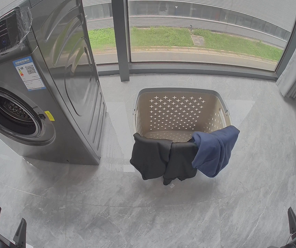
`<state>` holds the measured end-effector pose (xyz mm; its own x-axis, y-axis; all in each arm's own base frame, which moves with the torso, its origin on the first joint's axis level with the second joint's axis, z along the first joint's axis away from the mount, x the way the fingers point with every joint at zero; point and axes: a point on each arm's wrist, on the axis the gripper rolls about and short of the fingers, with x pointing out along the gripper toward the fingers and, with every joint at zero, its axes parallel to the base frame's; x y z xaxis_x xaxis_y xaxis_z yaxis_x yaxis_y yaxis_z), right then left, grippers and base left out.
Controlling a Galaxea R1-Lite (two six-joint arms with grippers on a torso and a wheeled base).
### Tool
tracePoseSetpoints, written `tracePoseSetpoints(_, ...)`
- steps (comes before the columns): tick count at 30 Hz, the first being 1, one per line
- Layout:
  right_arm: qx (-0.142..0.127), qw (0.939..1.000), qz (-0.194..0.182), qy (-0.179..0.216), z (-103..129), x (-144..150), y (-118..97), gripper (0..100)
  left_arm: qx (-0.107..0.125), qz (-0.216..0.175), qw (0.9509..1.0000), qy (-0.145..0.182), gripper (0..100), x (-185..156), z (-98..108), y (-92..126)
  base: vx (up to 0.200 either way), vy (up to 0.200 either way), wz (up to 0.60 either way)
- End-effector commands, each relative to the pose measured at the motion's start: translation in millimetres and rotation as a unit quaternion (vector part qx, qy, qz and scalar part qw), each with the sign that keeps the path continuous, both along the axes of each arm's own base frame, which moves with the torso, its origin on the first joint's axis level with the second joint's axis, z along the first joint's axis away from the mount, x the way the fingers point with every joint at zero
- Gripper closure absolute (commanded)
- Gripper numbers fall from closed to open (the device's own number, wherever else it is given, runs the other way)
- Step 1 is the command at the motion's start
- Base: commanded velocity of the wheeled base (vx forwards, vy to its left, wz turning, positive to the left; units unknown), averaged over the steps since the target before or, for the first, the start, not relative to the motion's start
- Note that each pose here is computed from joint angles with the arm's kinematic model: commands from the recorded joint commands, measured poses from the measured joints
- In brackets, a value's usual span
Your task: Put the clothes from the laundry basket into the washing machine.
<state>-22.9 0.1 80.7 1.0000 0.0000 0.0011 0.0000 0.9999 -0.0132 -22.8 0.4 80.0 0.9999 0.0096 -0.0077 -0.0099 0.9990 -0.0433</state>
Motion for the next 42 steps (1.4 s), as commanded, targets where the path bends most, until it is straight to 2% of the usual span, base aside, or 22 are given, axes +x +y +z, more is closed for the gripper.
tracePoseSetpoints(1, 0.000, 1.0000, 0.001, 0.001, -5.2, 0.1, 0.0, 0, -0.001, 0.000, 1.0000, 0.000, 0, 0.0, -4.4, 0.0, 0.000, -0.200, 0.00)
tracePoseSetpoints(12, 0.001, 1.0000, 0.000, 0.001, -5.2, 0.1, 0.0, 0, 0.000, 0.000, 1.0000, 0.000, 0, 0.0, -4.4, 0.0, 0.000, -0.200, 0.00)
tracePoseSetpoints(27, 0.000, 1.0000, 0.001, 0.001, -5.1, 0.0, 0.0, 0, 0.000, 0.000, 1.0000, 0.000, 0, 0.0, -4.4, 0.0, 0.000, 0.000, 0.00)
tracePoseSetpoints(33, 0.000, 1.0000, 0.001, 0.001, -5.0, 0.0, 0.0, 0, 0.000, 0.000, 1.0000, -0.001, 0, -0.2, -4.0, 0.0, 0.000, 0.200, 0.00)
tracePoseSetpoints(42, 0.000, 1.0000, 0.001, 0.001, -5.0, 0.0, 0.0, 0, 0.000, 0.001, 1.0000, 0.000, 0, 0.0, -4.4, 0.0, 0.000, 0.000, 0.00)
